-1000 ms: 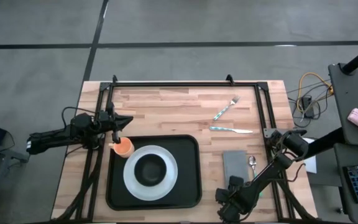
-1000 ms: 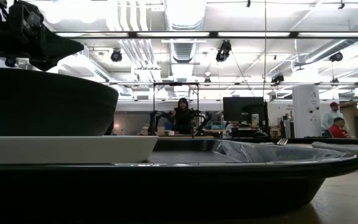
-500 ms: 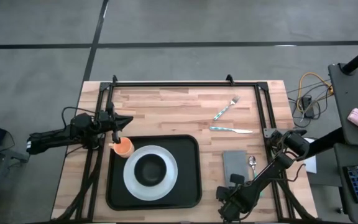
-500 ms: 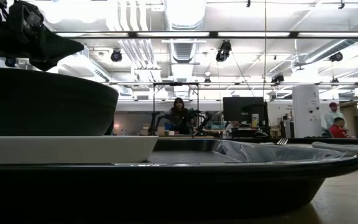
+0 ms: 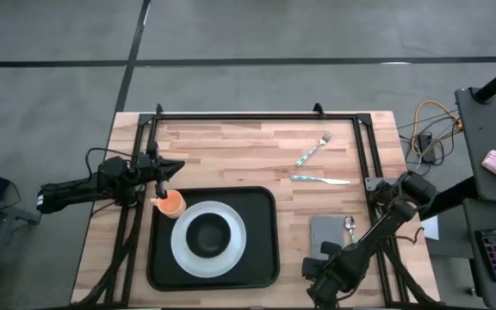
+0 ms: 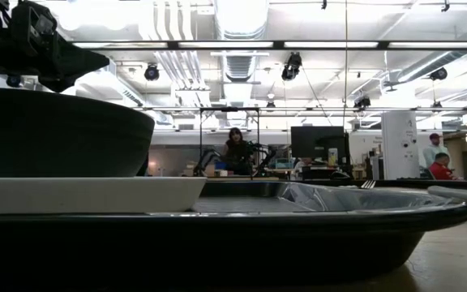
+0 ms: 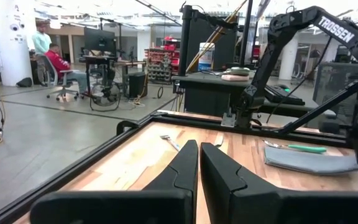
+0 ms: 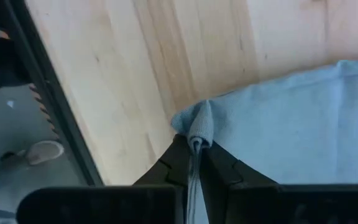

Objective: Set up tray
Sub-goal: Put the gray napkin on the black serving tray to the right of the white plate

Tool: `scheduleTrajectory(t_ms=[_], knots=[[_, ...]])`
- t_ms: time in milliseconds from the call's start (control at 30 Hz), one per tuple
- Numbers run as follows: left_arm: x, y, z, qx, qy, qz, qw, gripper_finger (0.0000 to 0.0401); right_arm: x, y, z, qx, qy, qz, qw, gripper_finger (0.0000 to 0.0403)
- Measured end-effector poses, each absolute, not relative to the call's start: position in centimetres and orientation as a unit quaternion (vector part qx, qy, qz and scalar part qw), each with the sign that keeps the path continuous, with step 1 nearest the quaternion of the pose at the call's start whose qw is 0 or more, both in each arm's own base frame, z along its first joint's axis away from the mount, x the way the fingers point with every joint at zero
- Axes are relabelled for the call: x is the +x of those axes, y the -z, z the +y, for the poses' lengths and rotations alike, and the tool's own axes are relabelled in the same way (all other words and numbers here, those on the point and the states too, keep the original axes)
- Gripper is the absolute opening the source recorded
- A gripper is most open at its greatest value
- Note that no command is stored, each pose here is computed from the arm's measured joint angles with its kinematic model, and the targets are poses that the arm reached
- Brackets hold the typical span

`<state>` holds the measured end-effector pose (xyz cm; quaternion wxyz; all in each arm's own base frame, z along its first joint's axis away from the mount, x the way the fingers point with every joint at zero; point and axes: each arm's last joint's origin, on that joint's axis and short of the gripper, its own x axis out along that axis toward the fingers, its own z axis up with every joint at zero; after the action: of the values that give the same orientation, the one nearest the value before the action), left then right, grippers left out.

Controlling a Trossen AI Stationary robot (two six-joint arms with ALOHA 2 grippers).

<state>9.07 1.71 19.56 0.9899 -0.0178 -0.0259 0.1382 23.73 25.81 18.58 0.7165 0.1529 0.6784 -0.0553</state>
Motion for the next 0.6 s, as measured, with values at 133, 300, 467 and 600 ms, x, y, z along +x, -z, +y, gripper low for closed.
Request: scheduleTrajectory(t_ms=[133,300,467,600], knots=[[9.1,-19.6,1.7,-0.018,-0.138,-0.026,0.99,0.0,23.9,-20.8,25.5,0.177,0.037,0.659,0.73,0.0012],[9.1,-19.6,1.7,-0.018,-0.138,-0.027,0.99,0.0,24.2,-22.9,24.5,0.201,0.029,0.641,0.74,0.0011],[9.1,-19.6,1.7,-0.018,-0.138,-0.027,0.99,0.0,24.5,-24.5,23.3,0.225,0.025,0.624,0.748,0.0011],[9.1,-19.6,1.7,-0.018,-0.138,-0.027,0.99,0.0,24.9,-26.2,21.8,0.244,0.018,0.603,0.759,0.0011]])
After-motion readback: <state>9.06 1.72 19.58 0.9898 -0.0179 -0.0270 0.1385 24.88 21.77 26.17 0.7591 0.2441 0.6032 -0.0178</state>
